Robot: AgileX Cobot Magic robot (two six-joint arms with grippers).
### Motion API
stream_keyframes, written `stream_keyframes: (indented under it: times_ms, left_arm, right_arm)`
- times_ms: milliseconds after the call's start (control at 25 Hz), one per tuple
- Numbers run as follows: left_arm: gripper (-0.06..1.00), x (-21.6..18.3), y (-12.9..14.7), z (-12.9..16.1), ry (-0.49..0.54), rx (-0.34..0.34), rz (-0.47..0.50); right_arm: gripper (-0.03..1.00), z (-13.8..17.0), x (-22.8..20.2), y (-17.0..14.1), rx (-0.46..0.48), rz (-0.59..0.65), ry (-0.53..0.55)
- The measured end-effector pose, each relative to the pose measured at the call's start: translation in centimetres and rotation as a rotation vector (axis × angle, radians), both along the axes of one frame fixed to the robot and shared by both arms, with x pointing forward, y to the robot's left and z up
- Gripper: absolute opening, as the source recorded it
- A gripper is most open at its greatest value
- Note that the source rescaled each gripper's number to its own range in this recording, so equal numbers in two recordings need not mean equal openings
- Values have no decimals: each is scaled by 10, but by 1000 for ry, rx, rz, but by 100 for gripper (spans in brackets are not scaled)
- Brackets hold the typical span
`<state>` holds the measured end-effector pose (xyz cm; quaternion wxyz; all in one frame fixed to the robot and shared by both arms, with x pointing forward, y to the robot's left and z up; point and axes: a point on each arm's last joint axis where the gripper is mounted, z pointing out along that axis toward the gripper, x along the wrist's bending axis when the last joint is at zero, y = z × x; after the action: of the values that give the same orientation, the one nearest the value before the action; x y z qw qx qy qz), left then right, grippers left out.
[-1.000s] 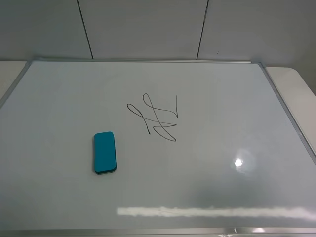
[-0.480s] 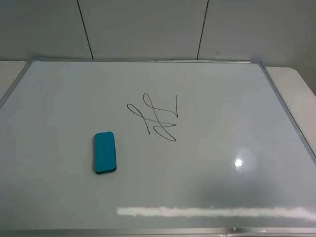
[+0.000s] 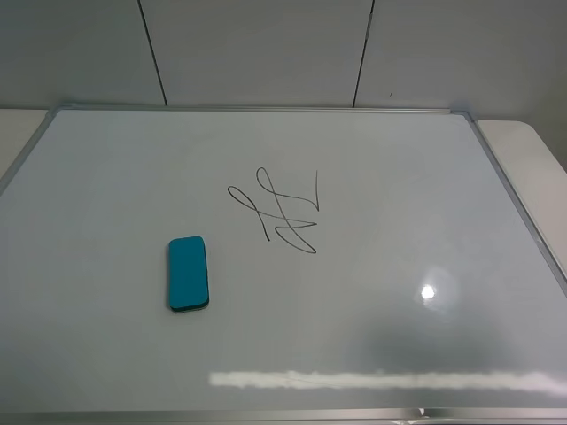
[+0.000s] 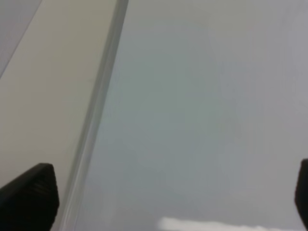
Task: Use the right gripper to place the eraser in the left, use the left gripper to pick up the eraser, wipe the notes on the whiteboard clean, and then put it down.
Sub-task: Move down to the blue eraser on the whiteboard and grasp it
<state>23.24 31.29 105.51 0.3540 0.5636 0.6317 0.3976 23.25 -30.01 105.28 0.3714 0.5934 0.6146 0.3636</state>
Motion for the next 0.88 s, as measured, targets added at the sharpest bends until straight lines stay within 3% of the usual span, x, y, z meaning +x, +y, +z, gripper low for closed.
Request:
stream_keyframes:
  times_ms: [880]
  left_arm:
    - [100, 0, 0, 0, 0, 0, 0]
  right_arm:
    - [100, 1, 0, 0, 3, 30, -6]
